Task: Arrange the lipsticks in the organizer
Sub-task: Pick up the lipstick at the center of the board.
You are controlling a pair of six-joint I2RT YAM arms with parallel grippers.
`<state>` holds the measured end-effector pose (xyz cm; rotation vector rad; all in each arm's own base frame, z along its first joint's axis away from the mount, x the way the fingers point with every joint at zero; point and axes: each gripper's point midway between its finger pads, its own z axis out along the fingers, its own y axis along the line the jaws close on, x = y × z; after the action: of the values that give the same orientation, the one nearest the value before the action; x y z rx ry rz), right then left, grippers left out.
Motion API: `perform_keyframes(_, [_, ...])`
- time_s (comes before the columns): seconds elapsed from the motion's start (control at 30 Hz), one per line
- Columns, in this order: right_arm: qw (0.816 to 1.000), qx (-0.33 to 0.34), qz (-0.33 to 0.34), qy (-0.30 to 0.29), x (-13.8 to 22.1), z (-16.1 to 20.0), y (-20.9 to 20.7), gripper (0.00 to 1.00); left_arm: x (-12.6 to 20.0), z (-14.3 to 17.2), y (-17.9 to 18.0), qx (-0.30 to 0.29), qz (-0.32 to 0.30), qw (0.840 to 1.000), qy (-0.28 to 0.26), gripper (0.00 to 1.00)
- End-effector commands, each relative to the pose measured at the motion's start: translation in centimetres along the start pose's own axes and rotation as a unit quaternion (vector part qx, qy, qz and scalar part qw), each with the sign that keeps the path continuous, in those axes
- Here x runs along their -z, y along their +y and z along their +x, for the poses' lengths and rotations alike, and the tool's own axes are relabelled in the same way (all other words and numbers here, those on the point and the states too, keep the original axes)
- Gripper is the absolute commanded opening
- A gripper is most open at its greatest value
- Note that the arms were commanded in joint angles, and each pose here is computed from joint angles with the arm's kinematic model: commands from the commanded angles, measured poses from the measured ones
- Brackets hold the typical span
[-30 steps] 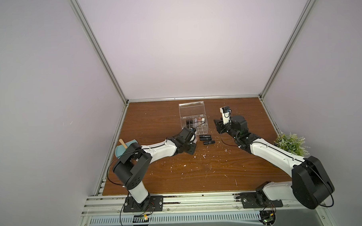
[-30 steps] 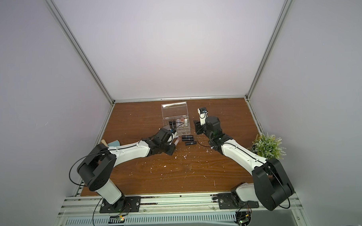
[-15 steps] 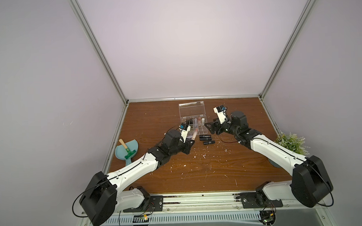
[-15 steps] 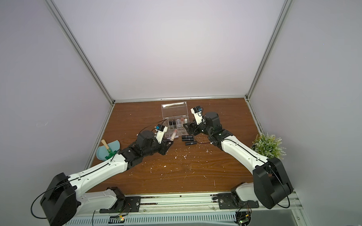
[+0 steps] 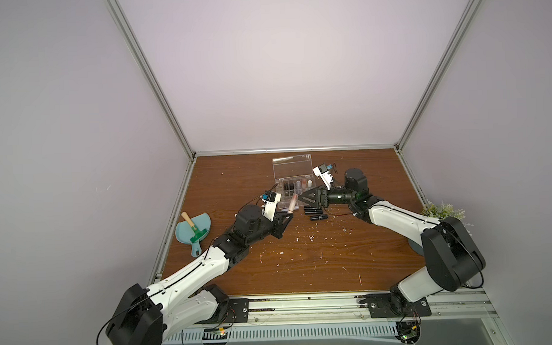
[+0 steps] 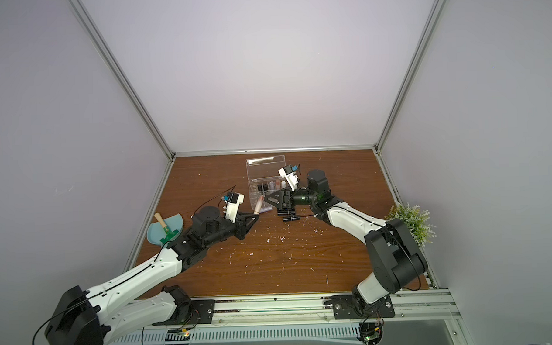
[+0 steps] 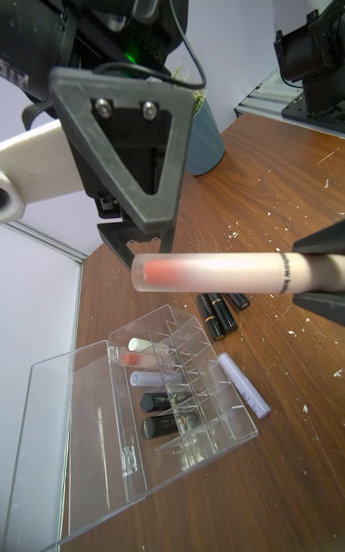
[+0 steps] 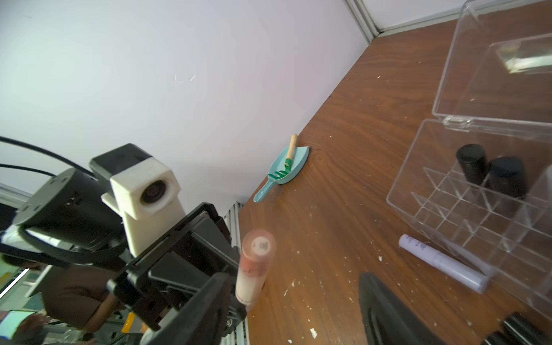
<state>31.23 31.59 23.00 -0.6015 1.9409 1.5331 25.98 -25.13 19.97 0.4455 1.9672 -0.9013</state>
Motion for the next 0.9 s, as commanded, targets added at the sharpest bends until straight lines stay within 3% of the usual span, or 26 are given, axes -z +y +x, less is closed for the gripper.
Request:
perform_keyframes(0.0, [0.996,0.035,-0.075,-0.011,-0.1,-2.2,4.5,0.69,0.1,-0.6,-0.2,-0.001,0.011,1.0,-0.011,0.2])
perform_keyframes(0.13, [0.995,0.037,-0.093,-0.012,-0.4,-2.4,5.6,0.58,0.0,-0.4,-0.1,-0.002,0.009,1.0,-0.008,0.2])
perform_keyframes(0.43, [0.994,0.036,-0.105,-0.003,-1.1,-2.2,6.1,0.45,0.1,-0.6,-0.2,-0.004,0.01,1.0,-0.01,0.2])
perform_keyframes(0.7, [0.995,0.038,-0.095,0.0,-1.7,-2.6,5.6,0.43,0.3,-0.7,-0.6,-0.006,0.017,1.0,-0.011,0.2])
perform_keyframes(0.87, [0.995,0.036,-0.097,0.004,-1.8,-2.3,5.6,0.35,0.3,-0.7,-0.5,-0.008,0.016,1.0,-0.01,0.2])
